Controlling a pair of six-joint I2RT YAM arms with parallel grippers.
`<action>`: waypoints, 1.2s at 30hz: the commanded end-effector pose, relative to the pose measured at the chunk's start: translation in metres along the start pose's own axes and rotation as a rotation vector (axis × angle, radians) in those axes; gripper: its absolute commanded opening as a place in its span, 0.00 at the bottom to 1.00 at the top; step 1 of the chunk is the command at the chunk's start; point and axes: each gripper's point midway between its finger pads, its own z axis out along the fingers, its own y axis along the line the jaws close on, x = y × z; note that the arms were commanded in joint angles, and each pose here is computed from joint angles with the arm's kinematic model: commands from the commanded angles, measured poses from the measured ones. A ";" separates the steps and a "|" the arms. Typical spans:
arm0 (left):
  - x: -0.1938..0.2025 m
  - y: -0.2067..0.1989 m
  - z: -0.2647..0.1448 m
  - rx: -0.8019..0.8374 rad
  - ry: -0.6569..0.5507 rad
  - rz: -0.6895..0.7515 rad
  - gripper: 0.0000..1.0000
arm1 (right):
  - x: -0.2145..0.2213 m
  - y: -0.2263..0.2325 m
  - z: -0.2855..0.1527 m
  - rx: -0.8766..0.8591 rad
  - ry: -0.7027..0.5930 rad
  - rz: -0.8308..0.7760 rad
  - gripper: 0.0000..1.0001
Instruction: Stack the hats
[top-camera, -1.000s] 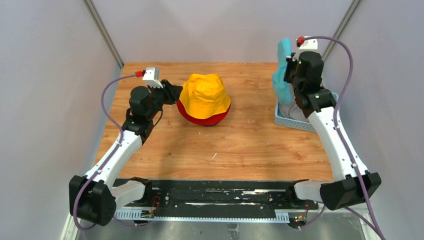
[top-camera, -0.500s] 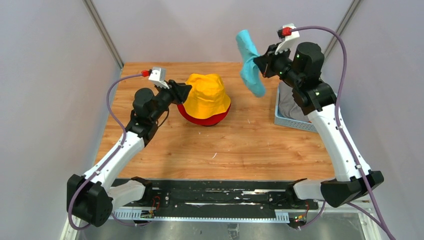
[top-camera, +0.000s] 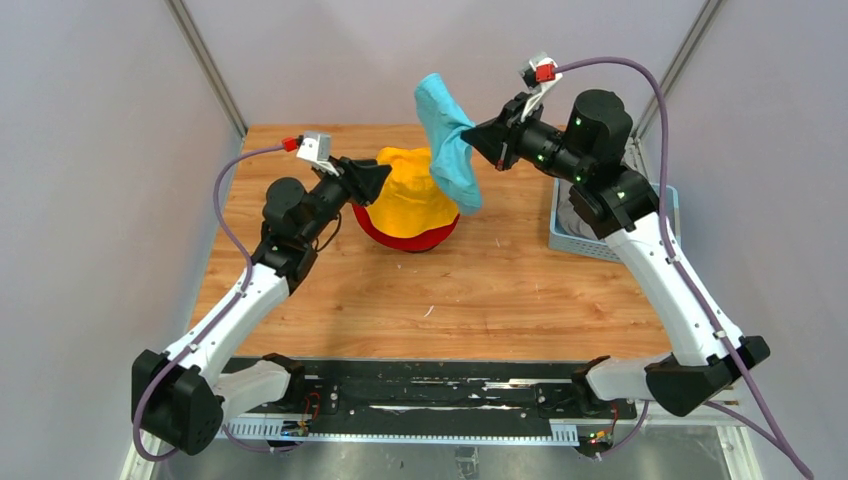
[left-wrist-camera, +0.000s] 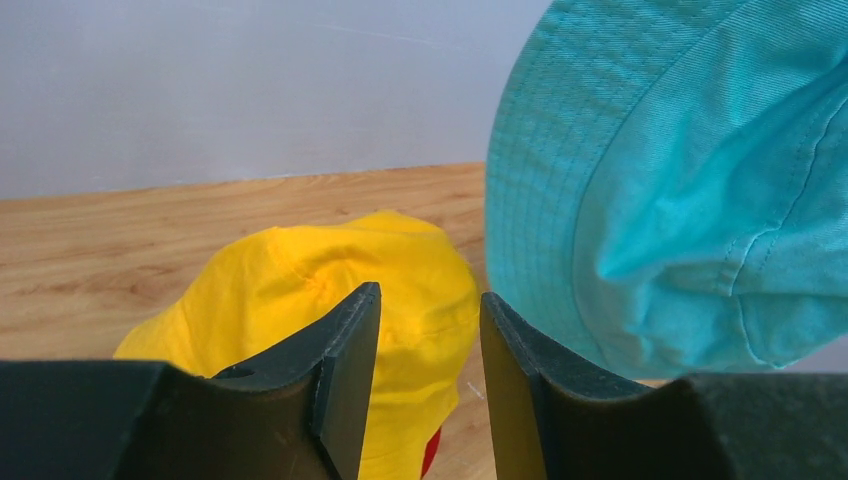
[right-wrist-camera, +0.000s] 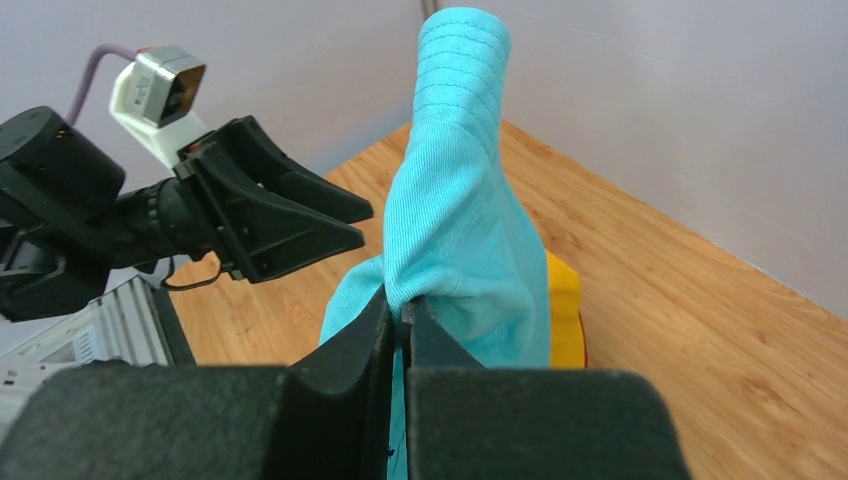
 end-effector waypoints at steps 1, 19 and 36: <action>-0.022 -0.026 -0.001 0.099 -0.076 0.000 0.47 | -0.033 0.035 -0.007 -0.108 -0.091 -0.034 0.01; -0.036 -0.098 -0.006 0.554 -0.176 0.043 0.67 | -0.035 0.074 -0.040 -0.239 -0.108 -0.019 0.01; -0.037 -0.135 -0.007 0.865 -0.190 0.047 0.60 | -0.015 0.071 -0.046 -0.226 -0.067 -0.034 0.01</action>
